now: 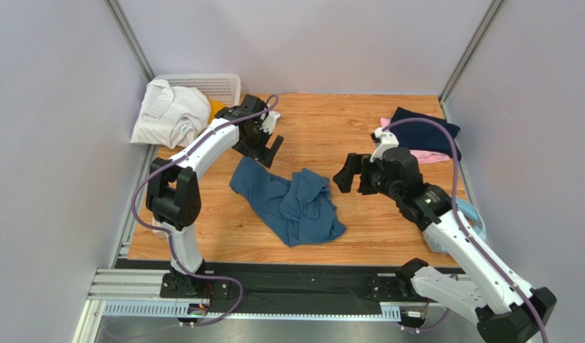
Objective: Fold and stack the t-shirts
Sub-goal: Flatten out the tshirt
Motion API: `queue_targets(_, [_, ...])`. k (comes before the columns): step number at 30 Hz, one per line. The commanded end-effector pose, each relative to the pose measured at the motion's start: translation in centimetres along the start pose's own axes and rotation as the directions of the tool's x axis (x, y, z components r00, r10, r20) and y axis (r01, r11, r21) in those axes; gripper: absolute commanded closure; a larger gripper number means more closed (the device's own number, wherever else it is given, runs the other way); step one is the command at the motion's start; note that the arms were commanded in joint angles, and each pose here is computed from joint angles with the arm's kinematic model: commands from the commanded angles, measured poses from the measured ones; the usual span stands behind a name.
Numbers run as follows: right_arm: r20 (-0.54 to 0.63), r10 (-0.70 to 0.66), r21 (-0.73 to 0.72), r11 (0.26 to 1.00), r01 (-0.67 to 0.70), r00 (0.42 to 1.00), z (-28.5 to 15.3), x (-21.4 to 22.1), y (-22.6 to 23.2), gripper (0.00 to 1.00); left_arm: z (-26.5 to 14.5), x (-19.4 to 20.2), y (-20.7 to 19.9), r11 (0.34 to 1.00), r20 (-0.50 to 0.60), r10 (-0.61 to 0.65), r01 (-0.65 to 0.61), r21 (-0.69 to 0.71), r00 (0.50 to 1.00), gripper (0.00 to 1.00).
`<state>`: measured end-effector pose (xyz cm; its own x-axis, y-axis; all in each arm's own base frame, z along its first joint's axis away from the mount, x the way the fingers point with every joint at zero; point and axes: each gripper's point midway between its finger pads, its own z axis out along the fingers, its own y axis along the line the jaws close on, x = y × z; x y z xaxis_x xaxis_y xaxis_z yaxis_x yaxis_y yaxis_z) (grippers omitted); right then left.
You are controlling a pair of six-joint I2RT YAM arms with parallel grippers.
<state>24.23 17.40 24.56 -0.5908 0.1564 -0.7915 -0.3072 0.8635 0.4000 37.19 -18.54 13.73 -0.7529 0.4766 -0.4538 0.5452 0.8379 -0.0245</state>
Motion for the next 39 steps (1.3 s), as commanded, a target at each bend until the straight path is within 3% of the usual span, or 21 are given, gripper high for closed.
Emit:
queue_targets(1, [-0.103, 0.039, -0.041, 0.998, -0.044, 0.994, 2.4, 2.8, 0.5, 0.00, -0.7, -0.7, 1.9, 0.998, 0.054, -0.066, 0.065, 0.009, 0.996, 0.00])
queue_targets(7, [-0.182, 0.036, -0.047, 0.998, -0.045, 0.983, 5.5, 4.3, 0.5, 0.00, 0.9, 1.3, 4.4, 0.986, 0.020, -0.167, 0.167, 0.008, 0.986, 0.00])
queue_targets(14, [-0.278, 0.053, -0.049, 0.996, -0.069, 0.959, 9.8, 6.0, 0.5, 0.02, 2.1, 2.5, 4.1, 0.983, 0.019, -0.181, 0.180, 0.031, 0.983, 0.00])
queue_targets(21, [-0.331, 0.077, -0.067, 0.992, -0.104, 0.940, 13.1, 6.6, 0.5, 0.20, 3.0, 2.9, 3.8, 0.986, 0.049, -0.160, 0.157, 0.046, 0.986, 0.04])
queue_targets(33, [-0.353, 0.107, -0.075, 0.987, -0.142, 0.929, 16.5, 5.9, 0.6, 0.38, 4.5, 3.5, 5.1, 0.988, 0.061, -0.157, 0.157, 0.009, 0.986, 0.10])
queue_targets(39, [-0.384, 0.136, -0.062, 0.983, -0.172, 0.913, 17.3, 7.1, 0.3, 0.39, 4.7, 4.1, 5.2, 0.986, 0.055, -0.168, 0.167, 0.012, 0.984, 0.12])
